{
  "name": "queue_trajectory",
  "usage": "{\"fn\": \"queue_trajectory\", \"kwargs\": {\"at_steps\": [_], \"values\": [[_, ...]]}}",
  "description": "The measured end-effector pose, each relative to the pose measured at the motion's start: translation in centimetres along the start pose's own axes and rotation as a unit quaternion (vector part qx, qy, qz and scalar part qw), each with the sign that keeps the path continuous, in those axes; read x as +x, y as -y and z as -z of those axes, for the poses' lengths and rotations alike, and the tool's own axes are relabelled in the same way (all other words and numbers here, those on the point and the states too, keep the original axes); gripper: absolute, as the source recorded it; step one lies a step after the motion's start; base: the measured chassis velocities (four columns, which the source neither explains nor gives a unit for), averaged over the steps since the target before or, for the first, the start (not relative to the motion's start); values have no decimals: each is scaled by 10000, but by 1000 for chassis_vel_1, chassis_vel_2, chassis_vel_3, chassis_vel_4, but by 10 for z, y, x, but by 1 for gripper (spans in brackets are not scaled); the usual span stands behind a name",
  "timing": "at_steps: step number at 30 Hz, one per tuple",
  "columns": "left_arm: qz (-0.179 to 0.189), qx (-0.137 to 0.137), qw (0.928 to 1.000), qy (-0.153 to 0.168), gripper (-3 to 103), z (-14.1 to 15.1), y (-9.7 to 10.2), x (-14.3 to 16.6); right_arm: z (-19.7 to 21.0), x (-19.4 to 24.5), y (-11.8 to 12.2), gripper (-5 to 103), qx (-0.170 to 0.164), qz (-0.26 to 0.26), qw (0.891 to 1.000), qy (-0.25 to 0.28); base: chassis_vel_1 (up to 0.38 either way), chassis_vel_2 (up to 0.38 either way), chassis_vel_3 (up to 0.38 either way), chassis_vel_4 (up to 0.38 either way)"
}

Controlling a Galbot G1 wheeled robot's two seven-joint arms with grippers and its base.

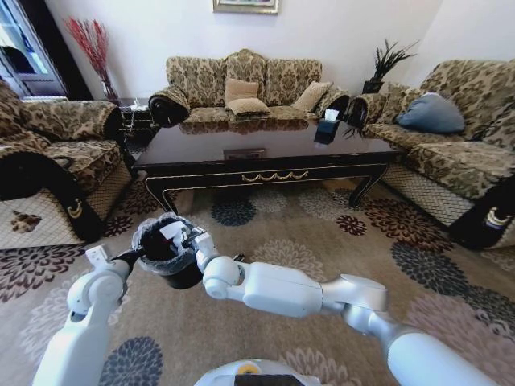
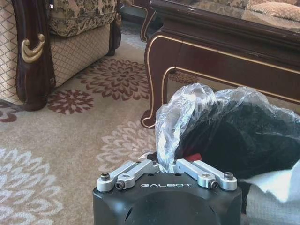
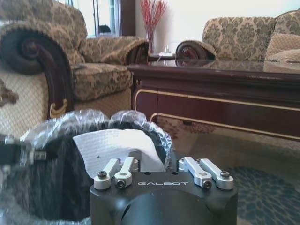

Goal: Move to the front of the table and pick up the trash from the floor, then place it into the trash bin.

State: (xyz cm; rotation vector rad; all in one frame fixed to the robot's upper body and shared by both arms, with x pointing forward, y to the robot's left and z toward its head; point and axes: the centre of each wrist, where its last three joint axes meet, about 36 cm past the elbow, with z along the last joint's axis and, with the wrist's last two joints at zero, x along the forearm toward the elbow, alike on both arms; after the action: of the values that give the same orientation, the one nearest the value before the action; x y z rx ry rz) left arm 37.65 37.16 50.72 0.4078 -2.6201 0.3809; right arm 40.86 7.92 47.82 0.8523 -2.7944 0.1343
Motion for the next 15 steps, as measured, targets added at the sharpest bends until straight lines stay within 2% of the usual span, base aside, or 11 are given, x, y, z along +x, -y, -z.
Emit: {"fn": "queue_trajectory", "kwargs": {"at_steps": [2, 7, 10, 12, 13, 15], "values": [[17, -1, 10000, -2, 4, 0, -1, 0, -3, 1, 0, 36, 24, -4, 10000, -39, 0, 0, 0, 0], [88, -23, 10000, -13, 4, -2, -5, 3, -14, 15, -3, 62, 94, 5, 9998, -192, 0, 0, 0, 0], [109, -35, 9999, -15, 4, -3, -6, 4, -14, 21, -4, 68, 130, 15, 9997, -210, 0, 0, 0, 0], [115, -41, 9999, -23, 4, -3, -7, 5, -12, 26, -5, 79, 161, 16, 9996, -217, 0, 0, 0, 0], [115, -41, 9999, -23, 4, -3, -7, 5, -12, 26, -5, 79, 161, 16, 9996, -217, 0, 0, 0, 0], [149, -70, 9999, -26, 4, -4, -7, 5, -11, 32, -6, 90, 213, 17, 9995, -233, 0, 0, 0, 0]]}}
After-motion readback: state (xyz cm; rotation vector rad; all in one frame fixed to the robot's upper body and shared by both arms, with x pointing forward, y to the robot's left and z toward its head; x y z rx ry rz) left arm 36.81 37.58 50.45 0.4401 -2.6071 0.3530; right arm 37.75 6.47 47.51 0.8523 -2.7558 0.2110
